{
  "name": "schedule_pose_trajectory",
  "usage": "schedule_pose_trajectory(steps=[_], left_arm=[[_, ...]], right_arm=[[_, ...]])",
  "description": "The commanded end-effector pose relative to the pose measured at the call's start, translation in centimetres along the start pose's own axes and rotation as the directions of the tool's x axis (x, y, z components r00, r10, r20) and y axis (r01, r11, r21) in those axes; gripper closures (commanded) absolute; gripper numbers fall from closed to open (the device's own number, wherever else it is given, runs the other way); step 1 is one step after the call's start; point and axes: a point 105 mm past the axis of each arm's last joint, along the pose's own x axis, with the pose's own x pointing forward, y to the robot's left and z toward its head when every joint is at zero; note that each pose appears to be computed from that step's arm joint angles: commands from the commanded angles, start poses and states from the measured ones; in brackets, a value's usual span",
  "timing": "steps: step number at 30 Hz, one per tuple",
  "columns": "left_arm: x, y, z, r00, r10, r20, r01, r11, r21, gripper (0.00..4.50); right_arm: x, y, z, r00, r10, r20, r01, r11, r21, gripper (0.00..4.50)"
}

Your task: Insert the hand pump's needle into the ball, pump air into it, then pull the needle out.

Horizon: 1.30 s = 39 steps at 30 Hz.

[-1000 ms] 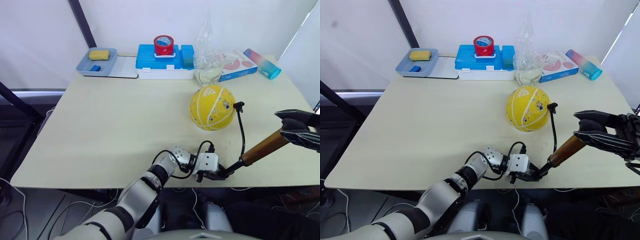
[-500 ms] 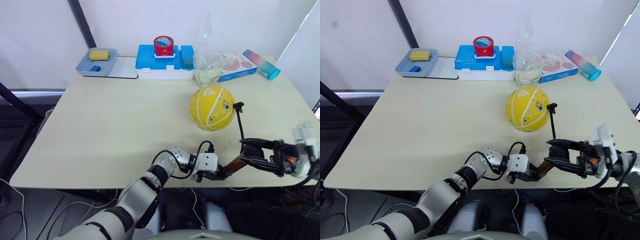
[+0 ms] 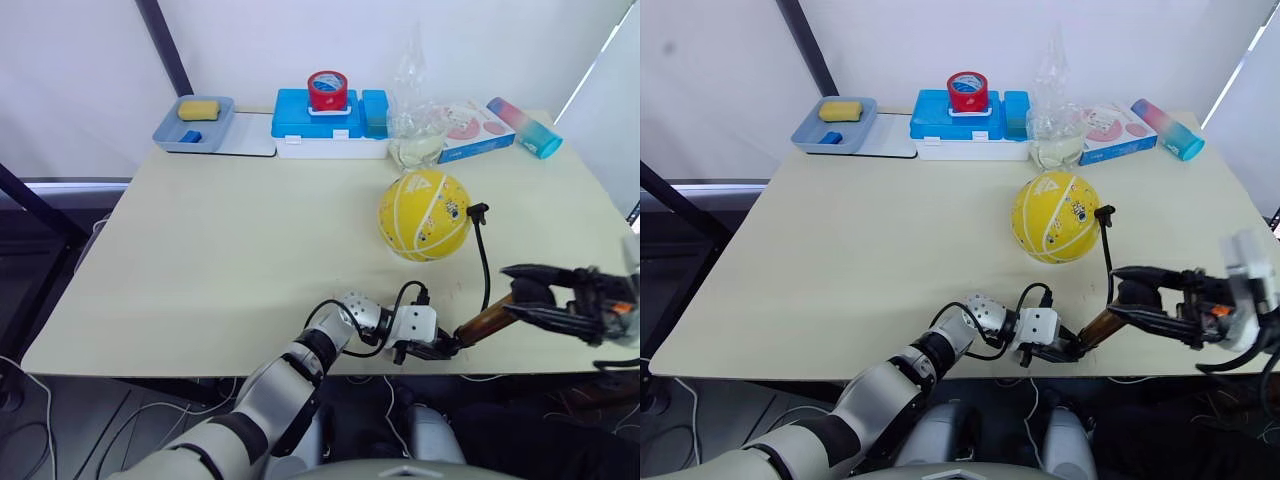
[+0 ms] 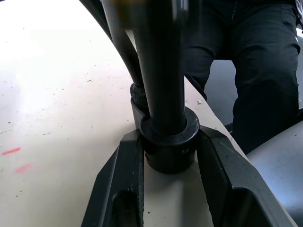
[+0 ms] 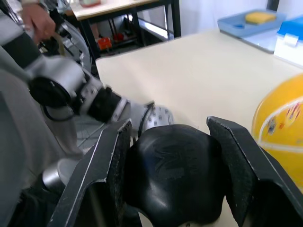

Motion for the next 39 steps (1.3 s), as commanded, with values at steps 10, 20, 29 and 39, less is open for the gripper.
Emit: schedule_pose_trajectory(steps=[10, 20, 29, 39], left_arm=[[-0.2, -2.4, -2.6, 0.991, -0.092, -0.099, 0.088, 0.995, -0.045, 3.40], [-0.3, -2.3, -2.7, 0.990, -0.091, -0.103, 0.087, 0.995, -0.043, 3.40], [-0.5, -2.1, -2.7, 0.991, -0.084, -0.107, 0.080, 0.996, -0.042, 3.40], [-0.2, -2.2, -2.6, 0.991, -0.088, -0.099, 0.084, 0.995, -0.044, 3.40]], right_arm=[[-1.4, 0.1, 6.3, 0.998, -0.029, 0.048, 0.033, 0.996, -0.088, 2.46], [1.3, -0.8, -3.6, 0.992, -0.054, -0.118, 0.050, 0.998, -0.034, 2.46], [1.6, -1.5, -4.8, 0.995, -0.078, -0.069, 0.071, 0.993, -0.091, 2.46], [-1.0, -0.6, 3.4, 0.996, -0.049, 0.076, 0.055, 0.995, -0.082, 2.46]])
